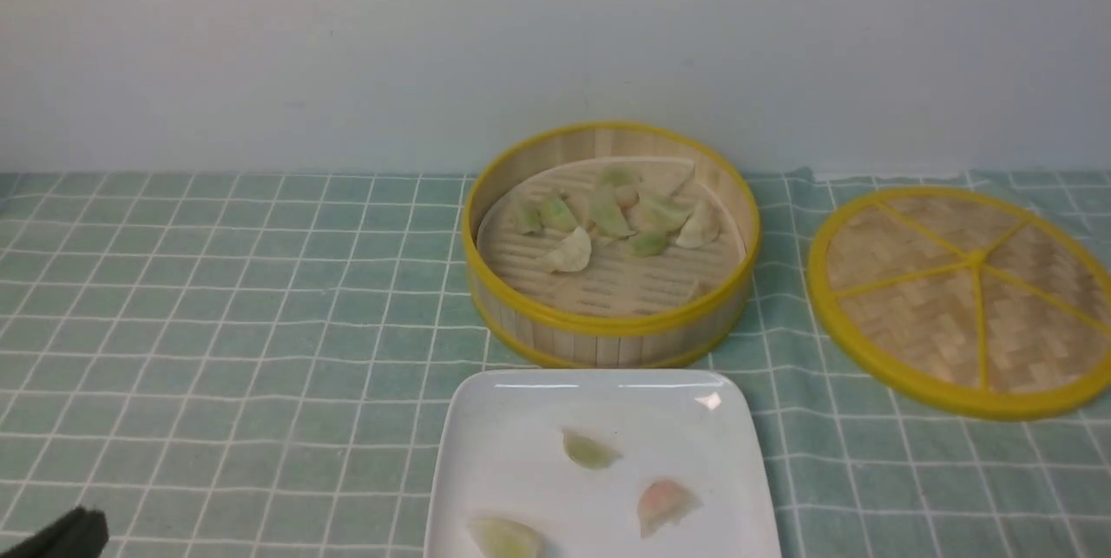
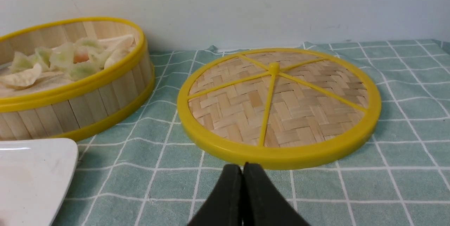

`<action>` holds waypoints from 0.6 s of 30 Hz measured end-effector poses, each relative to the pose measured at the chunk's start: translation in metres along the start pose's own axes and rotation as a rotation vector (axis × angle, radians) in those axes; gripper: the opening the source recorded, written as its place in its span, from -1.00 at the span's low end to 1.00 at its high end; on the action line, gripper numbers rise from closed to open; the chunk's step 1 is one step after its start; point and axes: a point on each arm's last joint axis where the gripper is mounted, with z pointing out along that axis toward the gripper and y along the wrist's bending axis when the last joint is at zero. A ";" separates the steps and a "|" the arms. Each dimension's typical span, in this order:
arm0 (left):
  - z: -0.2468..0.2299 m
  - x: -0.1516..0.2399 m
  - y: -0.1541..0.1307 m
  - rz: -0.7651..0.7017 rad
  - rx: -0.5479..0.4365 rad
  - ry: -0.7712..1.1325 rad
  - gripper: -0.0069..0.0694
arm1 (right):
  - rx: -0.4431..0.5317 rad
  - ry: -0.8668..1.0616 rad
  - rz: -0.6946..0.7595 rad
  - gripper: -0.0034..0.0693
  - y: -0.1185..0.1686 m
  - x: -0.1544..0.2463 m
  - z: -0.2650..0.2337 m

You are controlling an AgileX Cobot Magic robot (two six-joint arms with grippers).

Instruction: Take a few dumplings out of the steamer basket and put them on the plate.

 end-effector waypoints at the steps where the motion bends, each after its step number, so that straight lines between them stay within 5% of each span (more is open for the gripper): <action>1: 0.002 0.009 0.001 -0.006 -0.024 0.023 -0.84 | 0.000 0.000 -0.001 -0.95 0.000 0.000 0.000; 8: 0.003 0.018 0.005 -0.045 -0.115 0.062 -0.84 | 0.001 0.001 -0.002 -0.95 0.000 0.000 0.000; 18: 0.003 0.018 0.005 -0.047 -0.115 0.062 -0.84 | 0.001 0.001 -0.002 -0.95 0.000 0.000 0.000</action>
